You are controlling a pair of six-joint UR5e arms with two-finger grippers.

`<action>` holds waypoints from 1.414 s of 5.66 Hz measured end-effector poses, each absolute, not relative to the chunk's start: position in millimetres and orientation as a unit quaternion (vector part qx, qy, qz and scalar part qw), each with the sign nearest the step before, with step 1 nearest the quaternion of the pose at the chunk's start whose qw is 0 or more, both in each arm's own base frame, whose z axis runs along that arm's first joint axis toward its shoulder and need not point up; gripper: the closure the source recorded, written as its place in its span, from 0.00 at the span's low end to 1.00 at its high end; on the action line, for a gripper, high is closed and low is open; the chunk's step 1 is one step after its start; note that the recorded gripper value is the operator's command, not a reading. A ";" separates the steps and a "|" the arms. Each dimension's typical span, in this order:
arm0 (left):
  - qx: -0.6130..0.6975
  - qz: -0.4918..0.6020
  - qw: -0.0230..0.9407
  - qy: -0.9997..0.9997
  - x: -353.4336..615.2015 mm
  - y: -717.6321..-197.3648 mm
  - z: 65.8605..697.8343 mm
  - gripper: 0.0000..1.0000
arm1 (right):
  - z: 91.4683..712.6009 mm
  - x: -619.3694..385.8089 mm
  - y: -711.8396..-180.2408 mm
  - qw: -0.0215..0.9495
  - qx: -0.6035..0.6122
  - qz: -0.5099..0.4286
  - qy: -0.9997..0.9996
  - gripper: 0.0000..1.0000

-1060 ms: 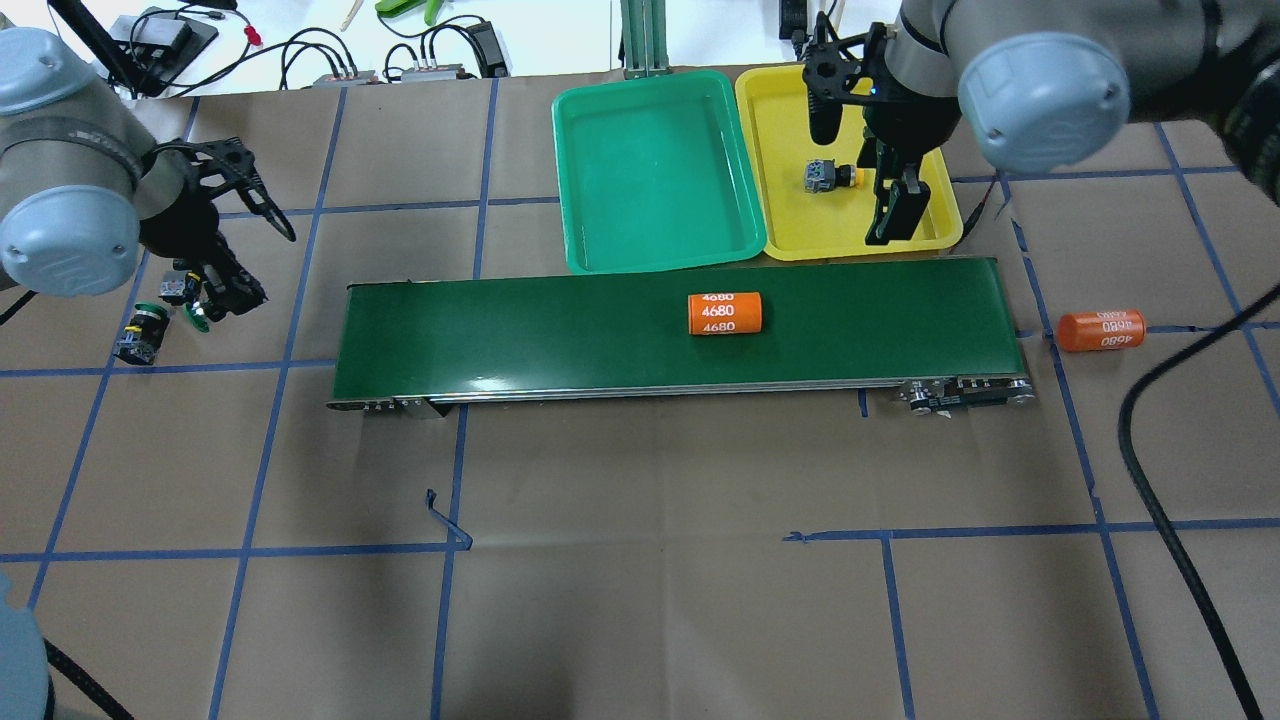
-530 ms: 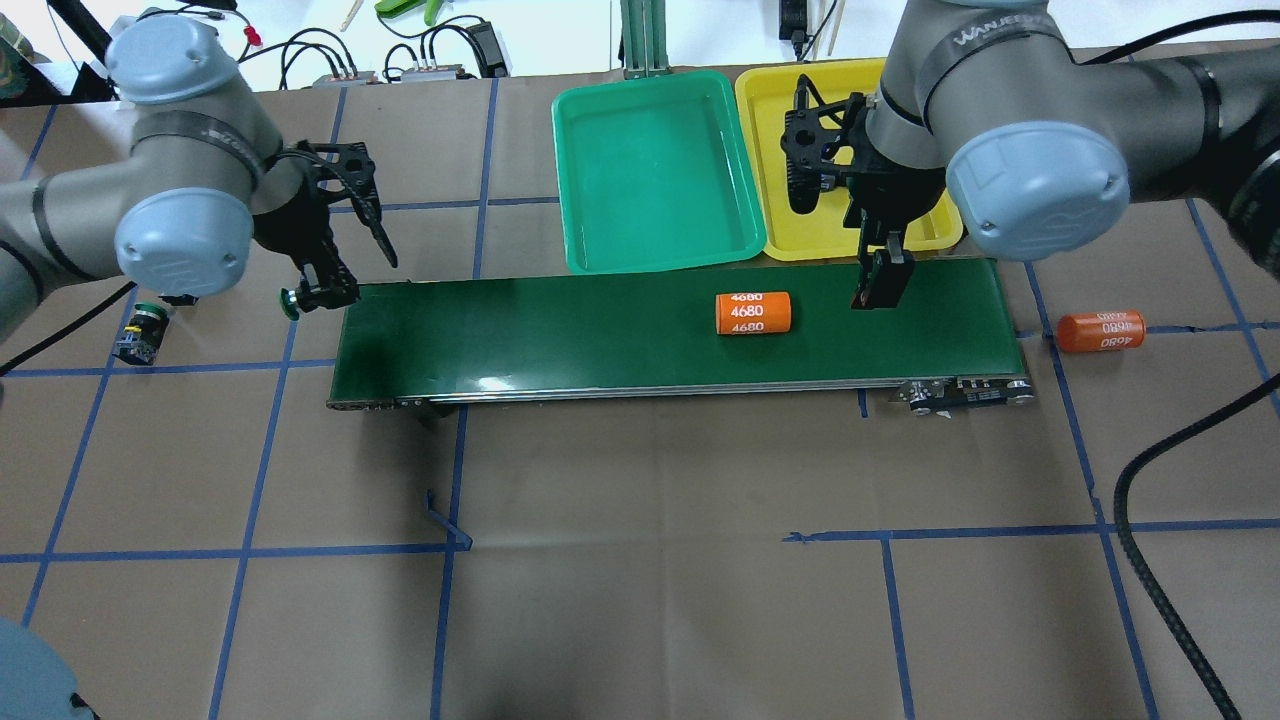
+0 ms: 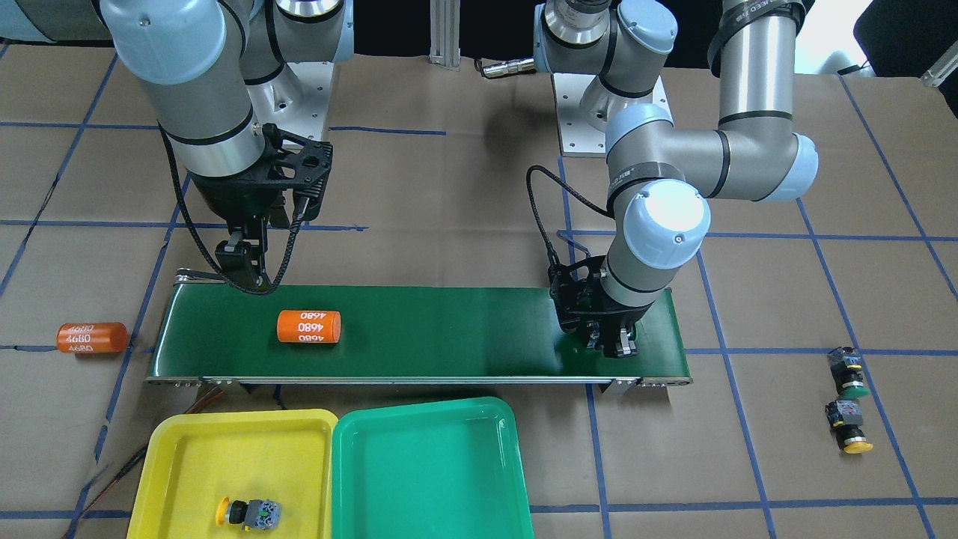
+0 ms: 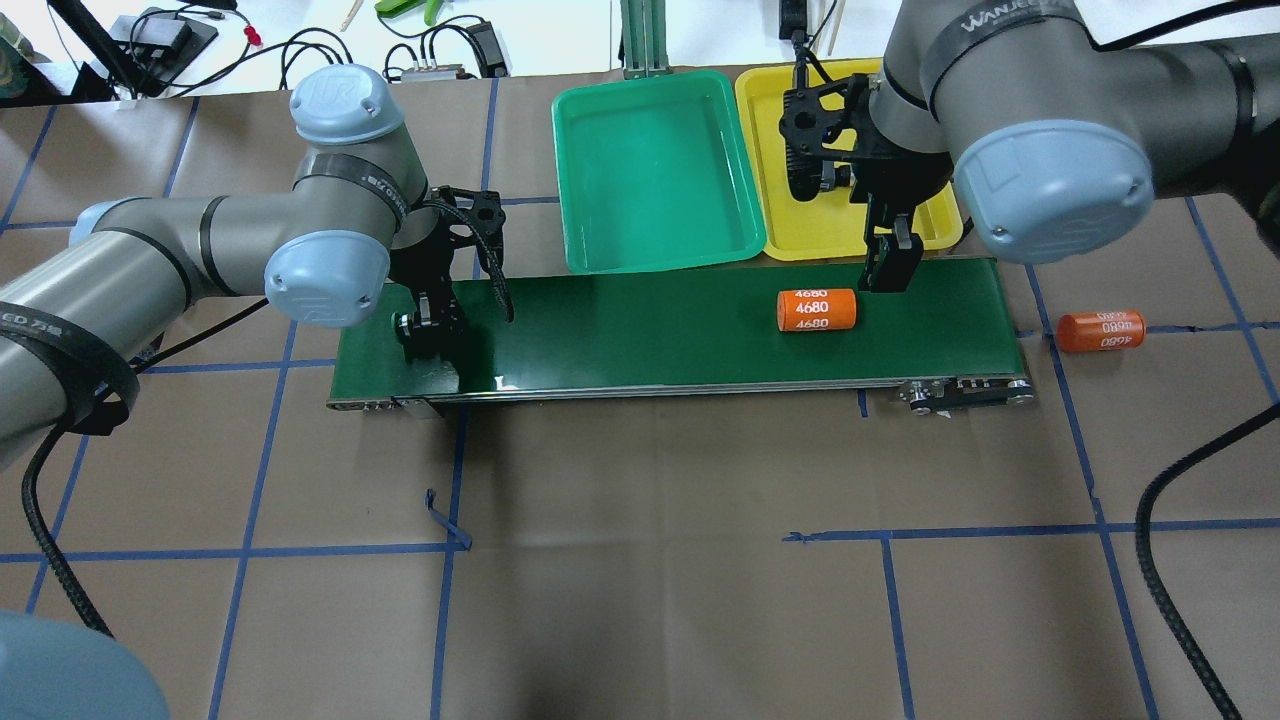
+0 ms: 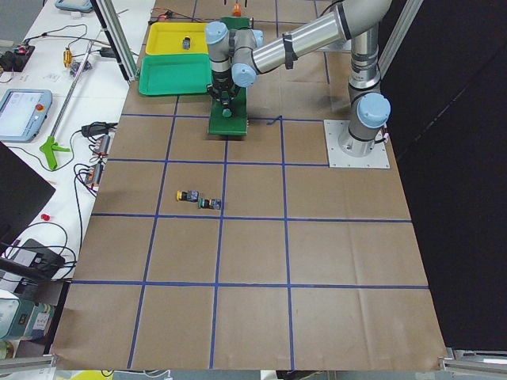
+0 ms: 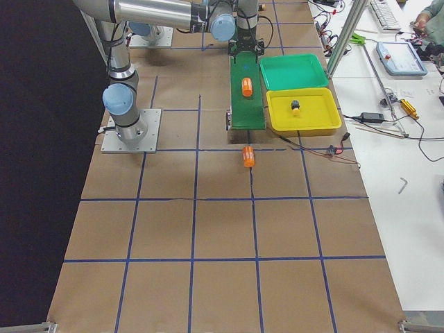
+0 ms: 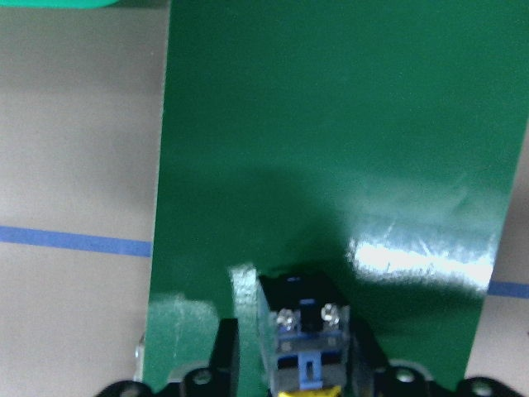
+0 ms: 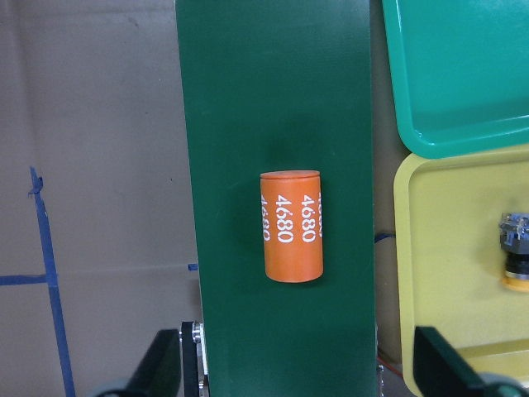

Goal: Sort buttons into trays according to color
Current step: 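Release the green-capped button and grasp another with the left gripper while the right waits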

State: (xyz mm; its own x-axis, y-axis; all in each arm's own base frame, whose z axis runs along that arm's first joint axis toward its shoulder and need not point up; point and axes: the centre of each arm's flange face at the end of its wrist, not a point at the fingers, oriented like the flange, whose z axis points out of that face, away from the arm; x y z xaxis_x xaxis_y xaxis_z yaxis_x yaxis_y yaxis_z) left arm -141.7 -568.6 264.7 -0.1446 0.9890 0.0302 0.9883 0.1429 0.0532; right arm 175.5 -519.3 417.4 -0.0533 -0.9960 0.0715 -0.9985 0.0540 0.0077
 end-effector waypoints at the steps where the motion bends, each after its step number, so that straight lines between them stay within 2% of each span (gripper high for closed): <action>1: 0.636 0.022 0.013 0.771 -122.6 -571.7 280.3 0.02 | 418.2 172.1 -518.9 0.026 0.686 0.018 -0.726 0.00; 4: 0.480 0.015 0.019 0.877 65.0 -575.0 298.0 0.02 | 410.6 174.6 -510.3 0.001 0.687 -0.006 -0.726 0.00; 6: 0.377 0.017 0.011 0.926 181.7 -567.5 264.1 0.02 | 395.4 178.6 -510.7 -0.009 0.687 -0.016 -0.726 0.00; 8: 0.255 0.010 0.023 0.967 251.0 -577.5 237.9 0.03 | 384.8 179.1 -511.7 -0.015 0.688 -0.024 -0.725 0.00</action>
